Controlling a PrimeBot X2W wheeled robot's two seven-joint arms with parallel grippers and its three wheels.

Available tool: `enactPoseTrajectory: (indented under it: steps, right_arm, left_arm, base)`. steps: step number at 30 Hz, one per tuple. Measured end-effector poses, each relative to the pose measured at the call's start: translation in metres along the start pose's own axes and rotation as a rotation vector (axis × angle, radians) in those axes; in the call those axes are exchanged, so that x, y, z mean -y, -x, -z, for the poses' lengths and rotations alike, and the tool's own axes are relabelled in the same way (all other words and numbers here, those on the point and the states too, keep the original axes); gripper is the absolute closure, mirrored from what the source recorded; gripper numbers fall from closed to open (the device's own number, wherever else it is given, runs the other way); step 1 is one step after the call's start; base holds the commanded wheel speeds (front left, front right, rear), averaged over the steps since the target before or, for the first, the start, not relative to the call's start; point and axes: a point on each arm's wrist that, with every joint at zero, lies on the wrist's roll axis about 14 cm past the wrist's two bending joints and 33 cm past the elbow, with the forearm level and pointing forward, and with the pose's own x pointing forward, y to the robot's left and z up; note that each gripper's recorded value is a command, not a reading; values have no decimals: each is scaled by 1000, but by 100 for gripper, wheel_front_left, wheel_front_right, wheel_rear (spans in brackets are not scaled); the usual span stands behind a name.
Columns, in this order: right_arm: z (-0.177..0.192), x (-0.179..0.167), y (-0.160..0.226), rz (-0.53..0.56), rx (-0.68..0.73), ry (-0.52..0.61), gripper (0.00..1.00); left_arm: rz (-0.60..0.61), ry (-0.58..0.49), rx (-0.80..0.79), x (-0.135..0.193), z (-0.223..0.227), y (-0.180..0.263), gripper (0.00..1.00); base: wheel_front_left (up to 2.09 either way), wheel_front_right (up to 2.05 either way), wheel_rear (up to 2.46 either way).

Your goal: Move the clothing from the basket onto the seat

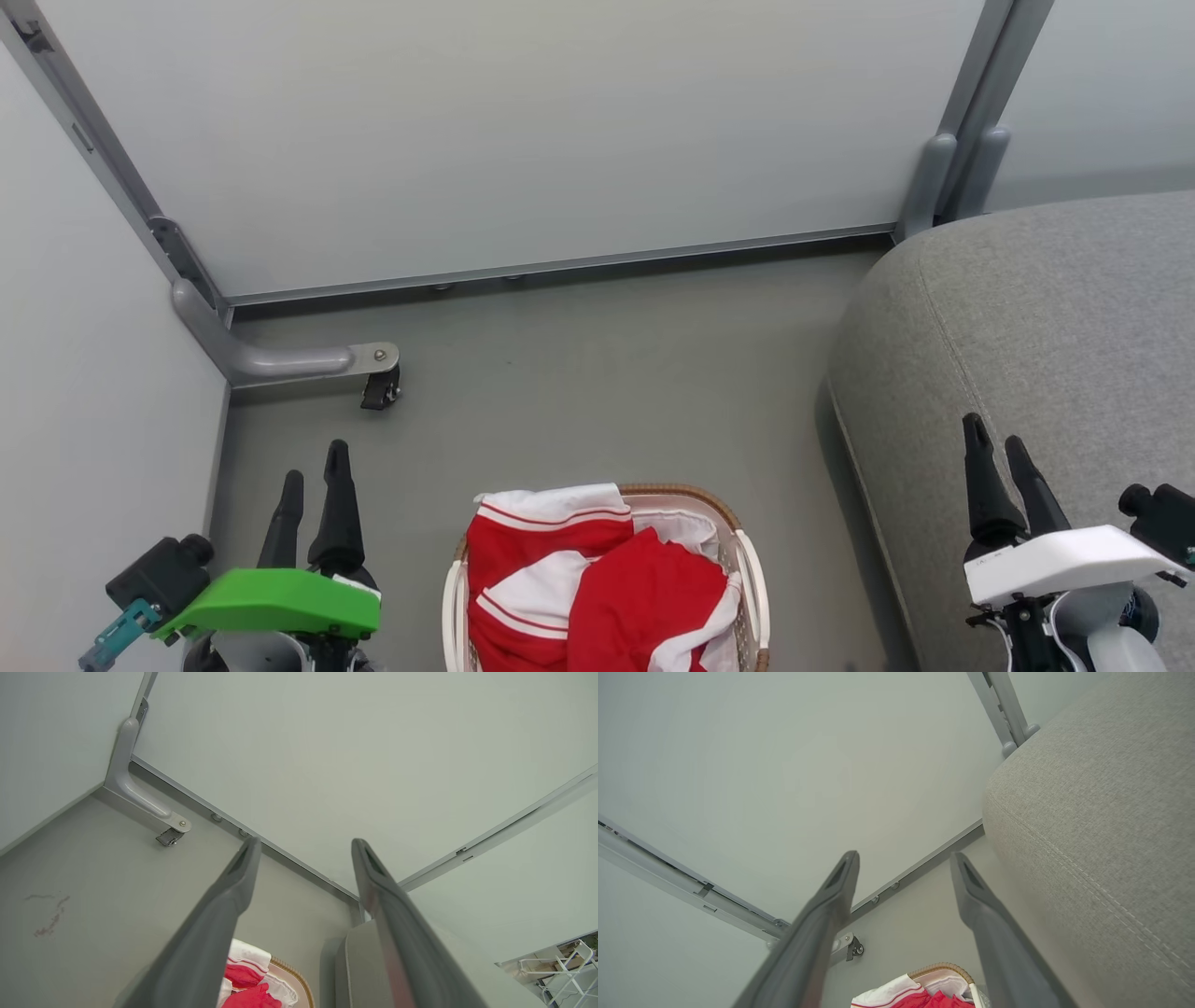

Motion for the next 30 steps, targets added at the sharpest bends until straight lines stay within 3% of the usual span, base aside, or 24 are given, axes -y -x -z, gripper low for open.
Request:
enactPoseTrajectory:
  steps: [30]
  right_arm:
    - [7,-3,3,-39,1,309,0]
  left_arm:
    - [27,-263,-30,0,21,7,0]
  base:
    - [0,0,0]
